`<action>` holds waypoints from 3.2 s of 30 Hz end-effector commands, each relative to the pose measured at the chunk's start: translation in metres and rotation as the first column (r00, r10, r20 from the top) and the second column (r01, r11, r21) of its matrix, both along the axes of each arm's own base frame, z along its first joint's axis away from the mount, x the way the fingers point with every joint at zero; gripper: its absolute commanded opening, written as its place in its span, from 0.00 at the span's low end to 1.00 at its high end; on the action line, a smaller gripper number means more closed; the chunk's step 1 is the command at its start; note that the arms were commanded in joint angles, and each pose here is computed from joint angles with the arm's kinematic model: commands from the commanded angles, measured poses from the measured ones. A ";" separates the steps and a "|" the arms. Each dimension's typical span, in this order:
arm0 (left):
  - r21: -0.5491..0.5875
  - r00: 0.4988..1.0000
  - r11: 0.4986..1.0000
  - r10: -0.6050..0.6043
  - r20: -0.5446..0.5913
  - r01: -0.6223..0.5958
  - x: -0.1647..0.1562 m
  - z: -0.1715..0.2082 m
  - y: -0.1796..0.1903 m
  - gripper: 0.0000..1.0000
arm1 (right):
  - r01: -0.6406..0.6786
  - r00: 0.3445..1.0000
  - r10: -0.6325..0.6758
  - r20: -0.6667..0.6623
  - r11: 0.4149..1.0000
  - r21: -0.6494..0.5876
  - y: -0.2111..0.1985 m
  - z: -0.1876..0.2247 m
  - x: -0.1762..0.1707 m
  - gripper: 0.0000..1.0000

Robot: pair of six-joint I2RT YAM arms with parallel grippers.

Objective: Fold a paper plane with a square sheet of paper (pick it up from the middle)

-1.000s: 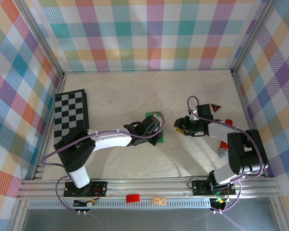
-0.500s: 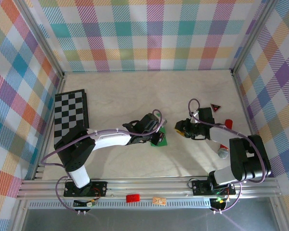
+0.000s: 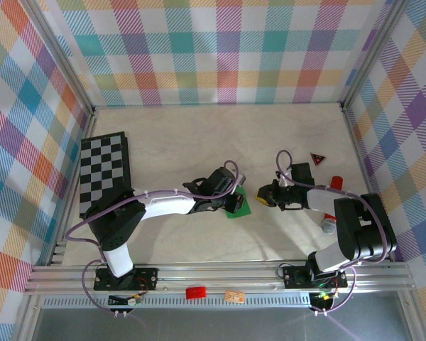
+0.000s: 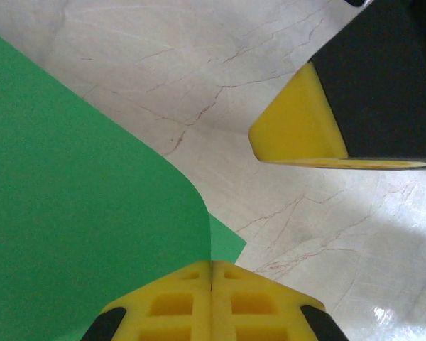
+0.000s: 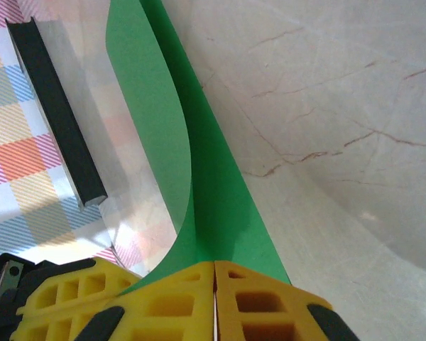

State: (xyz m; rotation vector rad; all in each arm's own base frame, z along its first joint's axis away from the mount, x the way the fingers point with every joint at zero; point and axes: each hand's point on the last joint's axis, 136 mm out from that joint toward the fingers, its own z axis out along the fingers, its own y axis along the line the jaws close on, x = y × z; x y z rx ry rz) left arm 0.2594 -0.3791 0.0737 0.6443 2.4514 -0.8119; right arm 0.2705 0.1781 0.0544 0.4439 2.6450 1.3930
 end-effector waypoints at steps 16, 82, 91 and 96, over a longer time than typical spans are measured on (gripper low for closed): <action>0.011 1.000 1.000 0.008 -0.012 -0.008 0.006 -0.004 -0.002 0.02 | -0.121 0.991 0.120 -0.059 0.992 -0.021 0.039 -0.021 -0.017 0.04; -0.105 0.994 0.994 -0.040 -0.099 0.030 0.003 0.004 -0.008 0.00 | -0.143 0.989 0.146 0.015 0.982 -0.123 0.036 -0.006 -0.007 0.08; -0.118 0.995 0.993 -0.028 -0.091 0.017 0.005 0.009 -0.008 0.00 | -0.135 0.990 0.128 -0.056 0.982 -0.133 0.031 -0.028 -0.017 0.07; -0.113 0.995 0.993 -0.026 -0.094 0.015 0.005 0.008 -0.008 0.00 | -0.143 0.989 0.138 -0.053 0.984 -0.105 0.036 -0.027 -0.017 0.07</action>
